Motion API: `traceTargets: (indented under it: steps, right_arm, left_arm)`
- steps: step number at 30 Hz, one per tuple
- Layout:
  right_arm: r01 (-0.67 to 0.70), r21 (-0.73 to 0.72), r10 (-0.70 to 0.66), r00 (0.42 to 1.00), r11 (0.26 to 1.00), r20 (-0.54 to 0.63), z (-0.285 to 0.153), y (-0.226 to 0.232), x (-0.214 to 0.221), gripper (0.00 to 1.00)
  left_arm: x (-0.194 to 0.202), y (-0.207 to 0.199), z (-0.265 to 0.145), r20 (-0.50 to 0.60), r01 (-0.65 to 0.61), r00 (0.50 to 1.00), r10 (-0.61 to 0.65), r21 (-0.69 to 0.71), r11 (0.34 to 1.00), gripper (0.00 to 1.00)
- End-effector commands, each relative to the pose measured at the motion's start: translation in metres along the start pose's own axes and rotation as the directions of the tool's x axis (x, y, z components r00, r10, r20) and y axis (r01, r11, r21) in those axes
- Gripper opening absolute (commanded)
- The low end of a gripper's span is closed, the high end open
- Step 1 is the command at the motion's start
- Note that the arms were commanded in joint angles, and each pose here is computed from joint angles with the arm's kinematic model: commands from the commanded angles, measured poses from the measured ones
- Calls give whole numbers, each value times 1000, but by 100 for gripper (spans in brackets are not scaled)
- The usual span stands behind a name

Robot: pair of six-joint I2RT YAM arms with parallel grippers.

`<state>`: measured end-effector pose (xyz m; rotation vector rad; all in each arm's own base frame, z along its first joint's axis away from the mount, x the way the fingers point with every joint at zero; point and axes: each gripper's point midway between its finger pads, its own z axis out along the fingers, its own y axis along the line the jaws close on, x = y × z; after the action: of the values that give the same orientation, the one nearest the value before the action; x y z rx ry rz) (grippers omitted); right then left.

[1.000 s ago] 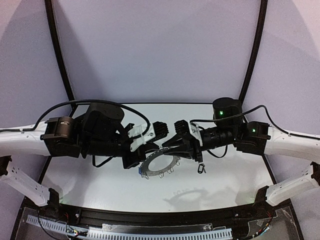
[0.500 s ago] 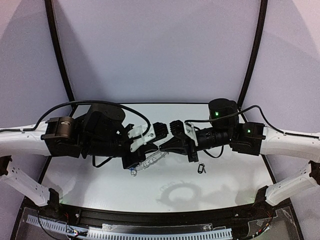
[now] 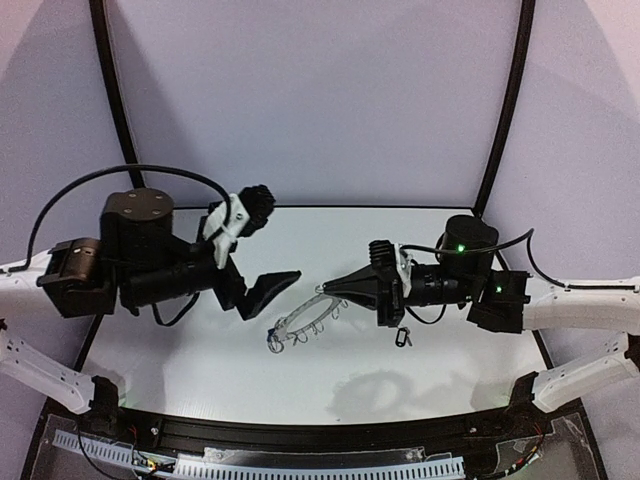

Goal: Put the keys on the keyring

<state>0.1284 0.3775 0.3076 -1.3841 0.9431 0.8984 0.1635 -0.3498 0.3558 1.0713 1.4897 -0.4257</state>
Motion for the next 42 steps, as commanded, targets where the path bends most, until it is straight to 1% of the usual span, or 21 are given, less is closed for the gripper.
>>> traceTargets:
  steps: [1, 3, 7, 9, 12, 13, 14, 17, 18, 19, 22, 24, 26, 30, 33, 34, 36, 39, 42]
  right_arm:
    - [37, 25, -42, 964, 999, 262, -18, -2, -69, 0]
    - [-1, 10, -3, 940, 1000, 342, -27, 0, -86, 0]
    - [-21, -43, 36, 912, 999, 409, -32, 6, -99, 0]
    - [-28, -65, 53, 902, 997, 428, -31, 7, -103, 0]
    - [-39, -77, 69, 902, 996, 427, -26, 5, -102, 0]
    - [-47, -80, 77, 903, 996, 422, -22, 4, -100, 0]
    - [-49, -79, 78, 905, 996, 417, -20, 3, -98, 0]
    - [-64, -59, 83, 915, 996, 396, -15, -2, -91, 0]
    - [-68, -49, 81, 919, 997, 385, -12, -3, -87, 0]
    - [-66, -42, 77, 922, 997, 380, -12, -4, -85, 0]
    - [-76, -17, 77, 929, 997, 361, -9, -8, -78, 0]
    - [-80, -4, 76, 930, 997, 358, -9, -10, -77, 0]
    - [-80, -3, 75, 929, 997, 361, -9, -10, -78, 0]
    - [-76, -19, 77, 926, 997, 369, -10, -9, -83, 0]
    - [-73, -46, 85, 925, 996, 369, -9, -6, -84, 0]
    - [-74, -59, 90, 926, 996, 365, -8, -4, -84, 0]
    - [-72, -67, 91, 928, 995, 362, -8, -2, -84, 0]
    - [-76, -72, 97, 931, 995, 352, -6, -2, -82, 0]
    - [-85, -67, 103, 934, 994, 343, -4, -4, -79, 0]
  left_arm:
    - [-9, 10, -21, 85, 105, 991, -103, -14, 994, 99]
    - [-8, 8, -26, 95, 150, 984, -150, 9, 989, 99]
    - [-11, 0, -24, 114, 165, 979, -171, 53, 985, 97]
    - [-15, -7, -19, 121, 152, 980, -161, 82, 985, 92]
    - [-24, -21, -14, 128, 119, 982, -139, 154, 981, 86]
    - [-30, -27, -12, 134, 104, 982, -131, 193, 976, 81]
    - [-37, -31, -13, 149, 96, 980, -131, 221, 970, 79]
    - [-44, -39, -11, 156, 82, 980, -126, 264, 961, 73]
    - [-46, -42, -9, 155, 74, 980, -122, 281, 957, 69]
    - [-45, -45, -7, 148, 72, 982, -119, 288, 955, 68]
    - [-43, -47, -9, 133, 65, 985, -109, 300, 952, 64]
    - [-42, -47, -12, 130, 63, 986, -108, 310, 949, 63]
    - [-37, -51, -15, 115, 56, 988, -99, 329, 943, 60]
    - [-32, -50, -14, 106, 55, 990, -94, 321, 946, 47]
    - [-33, -50, -8, 113, 53, 989, -92, 309, 949, 41]
    - [-36, -49, -5, 124, 51, 988, -91, 296, 954, 36]
    - [-36, -48, 0, 126, 44, 989, -83, 280, 959, 30]
    - [-32, -48, 8, 108, 27, 992, -58, 266, 964, 27]
    - [-30, -54, 12, 94, 5, 995, -33, 286, 958, 24]
